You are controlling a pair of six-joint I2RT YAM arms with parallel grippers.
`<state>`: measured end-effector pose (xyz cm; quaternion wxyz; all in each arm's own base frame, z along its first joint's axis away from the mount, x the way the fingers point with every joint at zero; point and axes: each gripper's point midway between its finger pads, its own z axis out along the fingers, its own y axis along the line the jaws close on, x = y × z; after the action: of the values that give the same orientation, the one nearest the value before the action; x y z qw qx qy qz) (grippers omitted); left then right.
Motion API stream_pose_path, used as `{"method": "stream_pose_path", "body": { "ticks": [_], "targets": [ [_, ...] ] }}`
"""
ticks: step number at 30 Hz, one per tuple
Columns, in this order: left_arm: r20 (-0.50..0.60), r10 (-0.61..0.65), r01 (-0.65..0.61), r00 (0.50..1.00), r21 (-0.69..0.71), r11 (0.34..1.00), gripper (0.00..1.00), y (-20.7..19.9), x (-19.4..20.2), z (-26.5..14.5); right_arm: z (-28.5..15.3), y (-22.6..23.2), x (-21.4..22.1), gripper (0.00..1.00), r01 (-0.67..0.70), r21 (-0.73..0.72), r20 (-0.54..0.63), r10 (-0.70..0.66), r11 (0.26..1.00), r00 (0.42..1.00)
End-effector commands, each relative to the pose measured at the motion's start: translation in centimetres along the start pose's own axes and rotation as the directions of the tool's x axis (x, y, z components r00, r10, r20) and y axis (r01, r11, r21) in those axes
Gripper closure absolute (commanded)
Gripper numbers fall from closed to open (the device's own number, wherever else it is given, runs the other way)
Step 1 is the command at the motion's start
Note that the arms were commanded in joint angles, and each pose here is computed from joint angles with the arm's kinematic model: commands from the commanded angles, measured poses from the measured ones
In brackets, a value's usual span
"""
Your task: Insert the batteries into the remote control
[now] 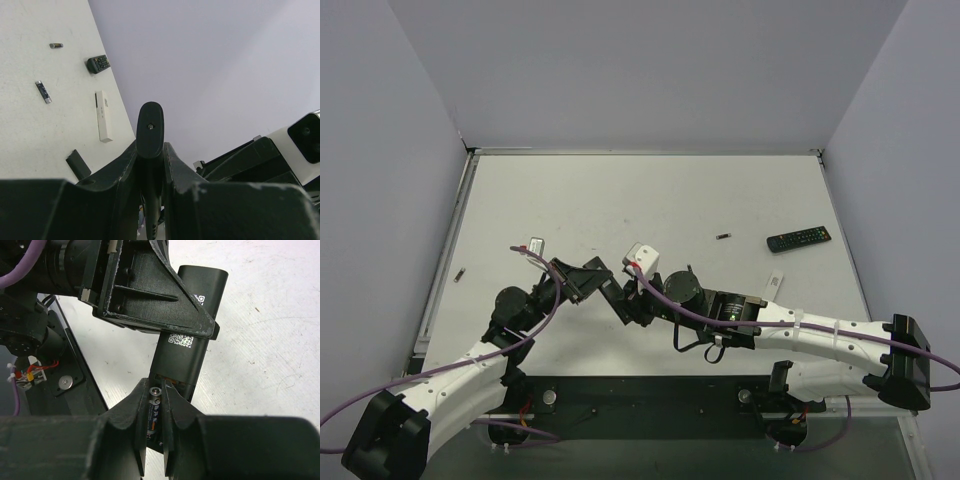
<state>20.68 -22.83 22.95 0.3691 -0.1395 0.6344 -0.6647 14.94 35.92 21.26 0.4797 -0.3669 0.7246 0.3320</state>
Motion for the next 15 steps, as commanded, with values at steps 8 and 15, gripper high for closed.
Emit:
{"method": "stream_pose_path", "body": {
  "ticks": [8, 15],
  "targets": [
    [0.038, 0.011, -0.017, 0.999, 0.168, 0.986, 1.00, -5.1, -1.3, 0.2, -0.7, 0.2, 0.1, 0.92, -0.018, 0.003, -0.013, 0.018, 1.000, 1.000],
    [0.015, 0.011, -0.014, 1.000, 0.157, 0.987, 1.00, -4.7, -0.9, 0.2, -0.5, 0.1, -0.4, 0.80, -0.010, 0.006, -0.005, 0.010, 1.000, 1.000]
  ]
}}
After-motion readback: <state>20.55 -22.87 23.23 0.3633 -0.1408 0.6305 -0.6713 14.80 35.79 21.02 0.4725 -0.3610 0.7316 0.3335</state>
